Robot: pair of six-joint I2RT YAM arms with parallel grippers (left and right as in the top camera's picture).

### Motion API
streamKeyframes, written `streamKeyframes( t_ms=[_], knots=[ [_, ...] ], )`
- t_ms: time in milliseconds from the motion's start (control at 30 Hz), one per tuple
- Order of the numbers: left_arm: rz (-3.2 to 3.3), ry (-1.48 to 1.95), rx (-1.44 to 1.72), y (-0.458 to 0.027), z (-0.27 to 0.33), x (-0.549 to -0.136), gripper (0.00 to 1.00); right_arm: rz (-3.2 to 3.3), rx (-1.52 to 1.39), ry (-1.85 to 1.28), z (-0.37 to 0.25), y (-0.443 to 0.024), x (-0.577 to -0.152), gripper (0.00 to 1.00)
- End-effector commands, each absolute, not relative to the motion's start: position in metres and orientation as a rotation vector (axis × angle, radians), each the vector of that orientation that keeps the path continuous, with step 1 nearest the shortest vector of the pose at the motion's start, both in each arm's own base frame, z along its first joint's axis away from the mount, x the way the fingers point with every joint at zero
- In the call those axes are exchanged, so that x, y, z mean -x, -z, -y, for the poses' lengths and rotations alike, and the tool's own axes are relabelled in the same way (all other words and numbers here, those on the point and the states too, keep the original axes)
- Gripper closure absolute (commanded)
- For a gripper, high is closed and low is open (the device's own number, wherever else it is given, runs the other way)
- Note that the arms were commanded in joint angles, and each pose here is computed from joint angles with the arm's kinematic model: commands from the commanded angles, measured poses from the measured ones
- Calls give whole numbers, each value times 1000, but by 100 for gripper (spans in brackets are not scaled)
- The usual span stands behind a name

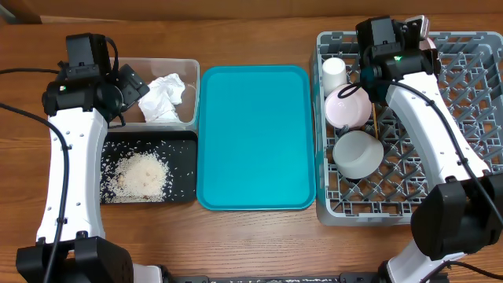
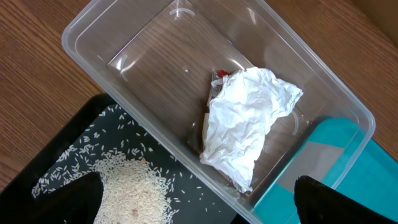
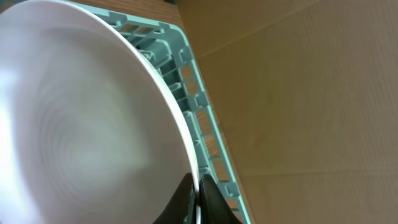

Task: Sort waste into correct bins and load items into the dishwasher
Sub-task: 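Carry the white plate right into the grey rack, then stand the plate upright at the rack's back right and release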

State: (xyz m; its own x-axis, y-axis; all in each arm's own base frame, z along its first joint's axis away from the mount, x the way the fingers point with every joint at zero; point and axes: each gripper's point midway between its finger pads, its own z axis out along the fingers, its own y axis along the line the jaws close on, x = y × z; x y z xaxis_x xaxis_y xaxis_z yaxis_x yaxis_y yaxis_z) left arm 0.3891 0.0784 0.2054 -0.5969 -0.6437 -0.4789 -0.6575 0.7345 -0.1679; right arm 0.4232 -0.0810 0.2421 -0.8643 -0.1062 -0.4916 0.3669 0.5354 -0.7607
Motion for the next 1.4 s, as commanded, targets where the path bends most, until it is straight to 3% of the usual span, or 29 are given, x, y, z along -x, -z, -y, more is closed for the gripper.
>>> streamKeyframes(
  t_ms=[0,467,700,800,1067,1100,1133,1367],
  knots=[
    [-2404,-24,1001,-208,-79,-391,0,-2331,-201,1223,76,-231,-427,95],
    [-2404,-24,1001,-208,-79,-391,0,-2435,-154,936,50,-206,-442,87],
    [-2404,-25,1001,-208,-79,-391,0,-2419,-155,874,44,-207,-451,50],
    [-2404,-24,1001,-208,-79,-391,0,-2428,-129,816,32,-205,-454,47],
    [-2404,-24,1001,-208,-79,-391,0,-2550,156,58,-93,-190,-459,31],
    [-2404,-24,1001,-208,-79,-391,0,-2553,190,-30,-108,-189,-457,23],
    [-2404,-24,1001,-208,-79,-391,0,-2557,215,-92,-118,-189,-455,0],
    [-2404,-25,1001,-208,-79,-391,0,-2565,292,-260,-148,-189,-445,0]
  ],
)
